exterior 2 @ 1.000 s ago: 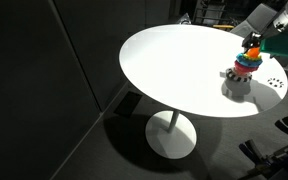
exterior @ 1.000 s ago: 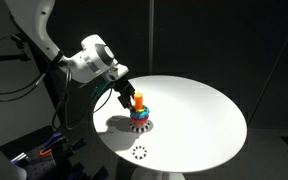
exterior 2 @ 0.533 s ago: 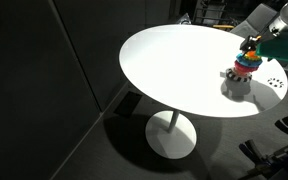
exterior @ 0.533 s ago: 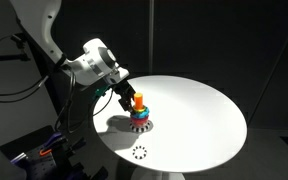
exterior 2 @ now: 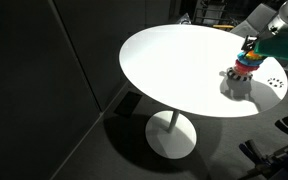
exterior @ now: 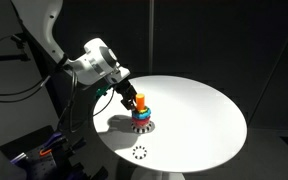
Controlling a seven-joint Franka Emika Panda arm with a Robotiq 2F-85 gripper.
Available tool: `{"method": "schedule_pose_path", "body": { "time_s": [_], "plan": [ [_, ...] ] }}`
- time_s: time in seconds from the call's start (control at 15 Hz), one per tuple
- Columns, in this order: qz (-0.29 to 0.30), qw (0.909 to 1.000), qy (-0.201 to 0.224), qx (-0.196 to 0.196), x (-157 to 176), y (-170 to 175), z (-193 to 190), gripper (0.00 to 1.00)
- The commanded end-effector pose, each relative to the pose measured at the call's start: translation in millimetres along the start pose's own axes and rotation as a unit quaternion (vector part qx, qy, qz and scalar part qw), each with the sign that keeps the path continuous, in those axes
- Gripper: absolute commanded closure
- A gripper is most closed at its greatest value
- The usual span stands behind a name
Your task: Remove the green ring from the orange rod and put it on the table
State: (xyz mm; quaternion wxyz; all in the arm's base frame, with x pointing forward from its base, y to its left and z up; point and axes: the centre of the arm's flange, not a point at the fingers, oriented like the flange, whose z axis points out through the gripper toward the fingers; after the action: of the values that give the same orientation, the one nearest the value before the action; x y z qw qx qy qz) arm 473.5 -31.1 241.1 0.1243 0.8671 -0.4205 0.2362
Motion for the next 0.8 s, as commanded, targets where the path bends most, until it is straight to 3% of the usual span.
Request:
{"method": "schedule_pose_path", "body": {
  "time_s": [0.0,0.73],
  "plan": [
    [0.005,1.0,0.006,0.002,2.7,2.6,4.9,0.55],
    [0.016,0.9996,0.013,0.021,15.0,6.5,-22.6,0.55]
  ]
}}
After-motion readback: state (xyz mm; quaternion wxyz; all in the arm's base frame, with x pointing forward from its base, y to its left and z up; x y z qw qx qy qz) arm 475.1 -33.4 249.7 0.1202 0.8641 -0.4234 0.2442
